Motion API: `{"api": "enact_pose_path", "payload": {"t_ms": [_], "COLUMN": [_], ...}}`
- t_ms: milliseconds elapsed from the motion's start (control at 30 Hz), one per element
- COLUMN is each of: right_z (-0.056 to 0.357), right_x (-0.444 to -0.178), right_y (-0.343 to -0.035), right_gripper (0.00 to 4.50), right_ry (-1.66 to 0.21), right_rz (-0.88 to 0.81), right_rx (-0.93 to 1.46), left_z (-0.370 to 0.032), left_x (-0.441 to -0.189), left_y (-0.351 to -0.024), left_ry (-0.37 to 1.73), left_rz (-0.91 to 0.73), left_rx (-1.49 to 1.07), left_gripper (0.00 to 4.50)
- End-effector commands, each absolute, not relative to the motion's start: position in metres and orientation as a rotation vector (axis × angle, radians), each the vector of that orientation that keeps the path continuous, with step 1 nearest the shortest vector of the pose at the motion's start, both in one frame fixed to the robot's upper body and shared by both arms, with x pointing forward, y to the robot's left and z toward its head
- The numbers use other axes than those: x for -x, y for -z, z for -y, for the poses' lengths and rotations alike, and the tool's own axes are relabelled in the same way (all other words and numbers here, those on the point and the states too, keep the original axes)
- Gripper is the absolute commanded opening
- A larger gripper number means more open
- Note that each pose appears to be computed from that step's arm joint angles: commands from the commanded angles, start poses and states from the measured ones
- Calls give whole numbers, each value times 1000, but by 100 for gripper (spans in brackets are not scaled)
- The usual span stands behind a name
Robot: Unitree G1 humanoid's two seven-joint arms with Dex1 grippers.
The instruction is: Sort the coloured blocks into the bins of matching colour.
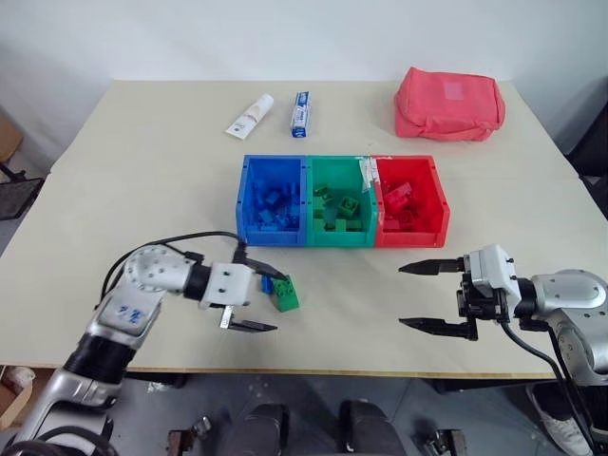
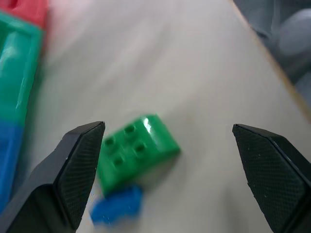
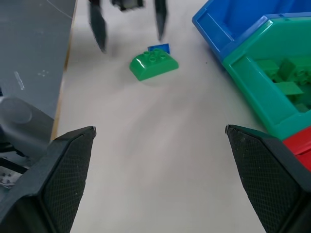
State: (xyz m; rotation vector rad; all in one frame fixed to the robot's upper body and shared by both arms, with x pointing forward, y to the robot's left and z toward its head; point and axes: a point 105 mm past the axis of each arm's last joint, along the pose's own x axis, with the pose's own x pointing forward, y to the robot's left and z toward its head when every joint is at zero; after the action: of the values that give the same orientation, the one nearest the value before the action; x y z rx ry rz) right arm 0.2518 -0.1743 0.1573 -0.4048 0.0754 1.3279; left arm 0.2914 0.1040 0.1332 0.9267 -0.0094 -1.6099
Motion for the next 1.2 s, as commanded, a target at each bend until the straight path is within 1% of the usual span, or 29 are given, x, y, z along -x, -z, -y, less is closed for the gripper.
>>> {"api": "enact_pose_path", "payload": {"t_ms": [33, 100, 300, 400, 533, 633, 800, 1067, 1200], "right_z": [174, 175, 180, 183, 183, 182, 183, 185, 189], "right_x": [-246, -244, -238, -236, -235, -236, -238, -242, -248], "right_y": [-167, -165, -162, -162, -161, -160, -160, -161, -174], "right_gripper": [447, 447, 447, 447, 450, 450, 450, 450, 450], "right_ry": [-1334, -1330, -1314, -1305, -1294, -1288, -1281, -1242, -1146], "right_rz": [-63, -77, -119, -128, -126, -120, -118, -96, -11], "right_rx": [419, 414, 403, 403, 403, 403, 405, 397, 321], "left_z": [-102, -98, -98, -96, -94, -91, -86, -67, -52], "left_x": [-302, -309, -310, -314, -321, -326, -328, -329, -332], "left_y": [-139, -140, -124, -119, -111, -107, -110, -128, -168], "left_ry": [1662, 1690, 1821, 1831, 1819, 1804, 1799, 1748, 1682], "left_rz": [16, 23, -59, -73, -117, -133, -101, 44, 174], "left_rx": [-1006, -1041, -1103, -1111, -1093, -1059, -1061, -908, -649], "left_gripper": [450, 450, 450, 450, 371, 291, 153, 150, 150]}}
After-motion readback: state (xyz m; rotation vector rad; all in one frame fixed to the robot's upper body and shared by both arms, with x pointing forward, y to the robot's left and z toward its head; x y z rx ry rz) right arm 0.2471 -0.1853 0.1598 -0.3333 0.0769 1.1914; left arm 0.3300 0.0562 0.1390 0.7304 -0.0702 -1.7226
